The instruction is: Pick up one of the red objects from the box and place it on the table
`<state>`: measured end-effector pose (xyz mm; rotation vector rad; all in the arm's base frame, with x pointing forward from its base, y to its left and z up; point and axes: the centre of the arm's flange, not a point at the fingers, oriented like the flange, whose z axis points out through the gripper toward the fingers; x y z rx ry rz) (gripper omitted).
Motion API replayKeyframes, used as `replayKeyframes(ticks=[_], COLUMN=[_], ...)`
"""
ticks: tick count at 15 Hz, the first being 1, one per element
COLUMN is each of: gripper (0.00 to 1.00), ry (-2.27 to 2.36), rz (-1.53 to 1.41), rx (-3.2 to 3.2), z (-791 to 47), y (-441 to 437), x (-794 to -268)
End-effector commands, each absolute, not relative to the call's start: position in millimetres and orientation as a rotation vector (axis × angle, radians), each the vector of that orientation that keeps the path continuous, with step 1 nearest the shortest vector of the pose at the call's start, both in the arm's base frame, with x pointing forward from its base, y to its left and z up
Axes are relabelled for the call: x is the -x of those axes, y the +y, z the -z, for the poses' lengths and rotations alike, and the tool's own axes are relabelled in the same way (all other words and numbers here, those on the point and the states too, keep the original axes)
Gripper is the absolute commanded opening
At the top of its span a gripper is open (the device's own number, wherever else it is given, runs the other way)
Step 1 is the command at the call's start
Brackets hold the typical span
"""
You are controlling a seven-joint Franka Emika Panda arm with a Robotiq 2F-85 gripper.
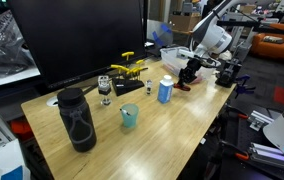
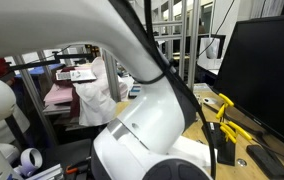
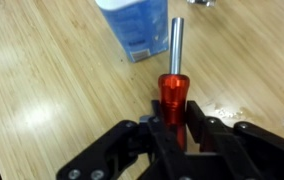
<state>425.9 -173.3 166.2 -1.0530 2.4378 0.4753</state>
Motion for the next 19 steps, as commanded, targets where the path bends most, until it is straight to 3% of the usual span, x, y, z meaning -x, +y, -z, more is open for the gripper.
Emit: replayKeyframes(ticks=[1,4,6,7,8,11,19], gripper=[0.07,0.07,0.55,0.55,0.37,0.55,0.56], ry=[2.543,2.594,2.599,2.590,2.602,2.612,2.613], rz=[-0.521,-0.546,-0.541,-0.539,-0.534,-0.523,-0.523], rx=[1.043,1.058,1.103,1.078,1.078,1.079,1.075], z=[-152,-141,-146,-137,-137,-135,-135], y=[-175,-175,-174,-175,-174,-172,-174], x=[-423,-409,-407,-409,-409,-409,-409])
